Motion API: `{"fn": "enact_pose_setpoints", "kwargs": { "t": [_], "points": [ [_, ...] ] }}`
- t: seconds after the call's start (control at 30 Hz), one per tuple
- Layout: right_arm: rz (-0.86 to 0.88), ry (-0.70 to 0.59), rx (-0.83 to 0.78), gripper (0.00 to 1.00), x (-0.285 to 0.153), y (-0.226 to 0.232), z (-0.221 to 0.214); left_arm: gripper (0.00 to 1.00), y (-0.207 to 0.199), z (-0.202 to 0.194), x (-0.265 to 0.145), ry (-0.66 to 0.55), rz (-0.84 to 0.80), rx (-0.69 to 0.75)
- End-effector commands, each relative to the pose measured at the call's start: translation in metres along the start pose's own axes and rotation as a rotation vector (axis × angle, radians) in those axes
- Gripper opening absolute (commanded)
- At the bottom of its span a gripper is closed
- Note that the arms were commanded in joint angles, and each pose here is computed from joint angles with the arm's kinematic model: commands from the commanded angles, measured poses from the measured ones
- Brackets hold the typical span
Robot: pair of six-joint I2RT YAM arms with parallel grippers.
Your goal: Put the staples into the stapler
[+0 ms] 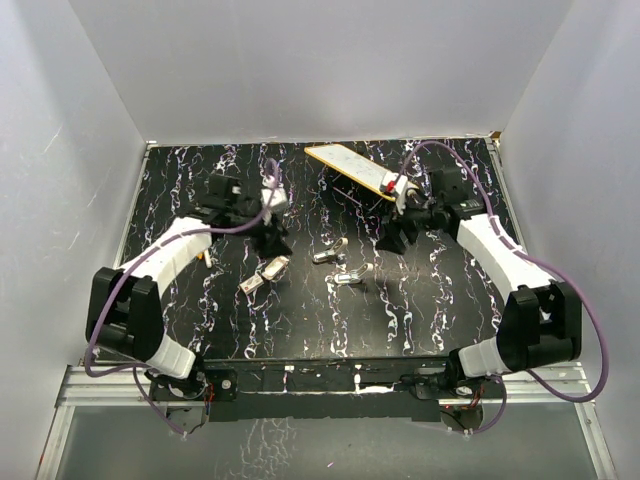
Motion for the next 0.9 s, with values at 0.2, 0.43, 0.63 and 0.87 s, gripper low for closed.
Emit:
{"fn": "enact_pose_setpoints", "kwargs": {
  "t": [0.2, 0.43, 0.63, 0.87],
  "points": [
    [-0.02, -0.033, 0.145, 0.73, -0.023, 0.009, -0.05, 0.56, -0.052, -0.04, 0.062, 0.122, -0.239, 0.231],
    [-0.06, -0.017, 0.124, 0.75, -0.027, 0.013, -0.057, 0.55, -0.055, -0.041, 0.063, 0.194, -0.226, 0.259],
    [-0.101, -0.026, 0.112, 0.75, -0.029, 0.006, -0.049, 0.97, -0.026, -0.015, 0.036, 0.349, 0.021, 0.239],
    [-0.125, -0.027, 0.099, 0.75, -0.029, 0.006, -0.046, 0.97, 0.006, 0.002, 0.002, 0.388, 0.385, 0.252]
  ]
}}
Point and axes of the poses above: each gripper's point midway between its finger pads, its own x axis out along the fingers, its own y axis along the line the jaws close on, z = x × y, the point moved 4 cm from there along -x, back along the fingers, and after that the axes turned 1 degree about -x, right-handed, at the moved point
